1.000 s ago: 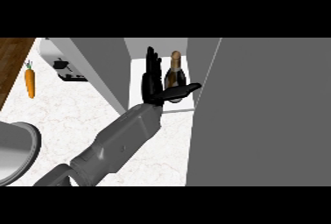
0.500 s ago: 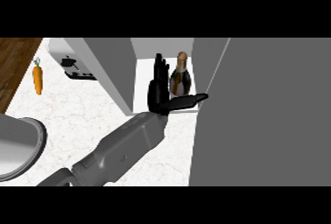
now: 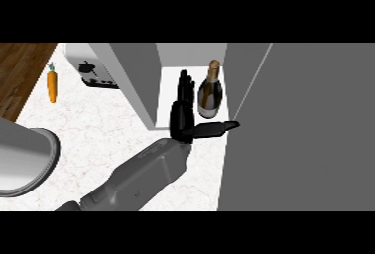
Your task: Pick up the wine, place it into the cabinet and close the cabinet
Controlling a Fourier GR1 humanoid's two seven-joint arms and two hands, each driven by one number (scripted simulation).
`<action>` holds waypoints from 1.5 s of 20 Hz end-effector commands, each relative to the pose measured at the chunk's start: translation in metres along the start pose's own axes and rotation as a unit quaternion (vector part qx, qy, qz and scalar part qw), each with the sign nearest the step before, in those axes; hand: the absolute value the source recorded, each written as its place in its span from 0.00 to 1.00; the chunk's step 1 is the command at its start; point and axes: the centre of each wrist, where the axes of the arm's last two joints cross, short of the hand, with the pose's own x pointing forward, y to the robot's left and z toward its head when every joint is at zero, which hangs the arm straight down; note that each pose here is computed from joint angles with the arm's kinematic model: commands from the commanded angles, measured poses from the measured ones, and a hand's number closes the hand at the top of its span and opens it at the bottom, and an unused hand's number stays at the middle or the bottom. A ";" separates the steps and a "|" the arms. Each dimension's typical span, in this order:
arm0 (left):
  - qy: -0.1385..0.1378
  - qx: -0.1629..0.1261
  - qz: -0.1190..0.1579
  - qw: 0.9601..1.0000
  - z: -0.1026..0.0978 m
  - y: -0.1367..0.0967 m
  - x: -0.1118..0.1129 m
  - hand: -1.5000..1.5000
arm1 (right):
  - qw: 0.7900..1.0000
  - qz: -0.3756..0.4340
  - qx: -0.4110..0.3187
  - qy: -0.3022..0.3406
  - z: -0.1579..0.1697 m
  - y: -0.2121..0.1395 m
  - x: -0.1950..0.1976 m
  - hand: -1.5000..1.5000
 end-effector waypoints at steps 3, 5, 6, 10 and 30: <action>-0.022 -0.021 0.005 1.000 0.019 -0.004 0.010 0.00 | 1.000 0.010 -0.019 -0.001 -0.004 -0.008 -0.004 0.00; -0.009 -0.032 0.003 0.999 0.028 0.008 0.015 0.00 | 1.000 0.008 -0.016 0.002 -0.011 -0.011 0.006 0.00; -0.030 -0.025 -0.001 0.999 0.033 0.007 0.000 0.00 | 1.000 0.004 -0.013 0.002 0.000 0.001 -0.012 0.00; -0.027 -0.058 0.017 0.998 0.046 0.023 0.021 0.00 | 1.000 0.010 -0.006 0.000 0.005 -0.015 0.002 0.00; -0.015 -0.165 0.032 0.986 0.107 0.129 0.121 1.00 | 0.989 0.048 0.141 0.007 0.025 -0.003 0.015 1.00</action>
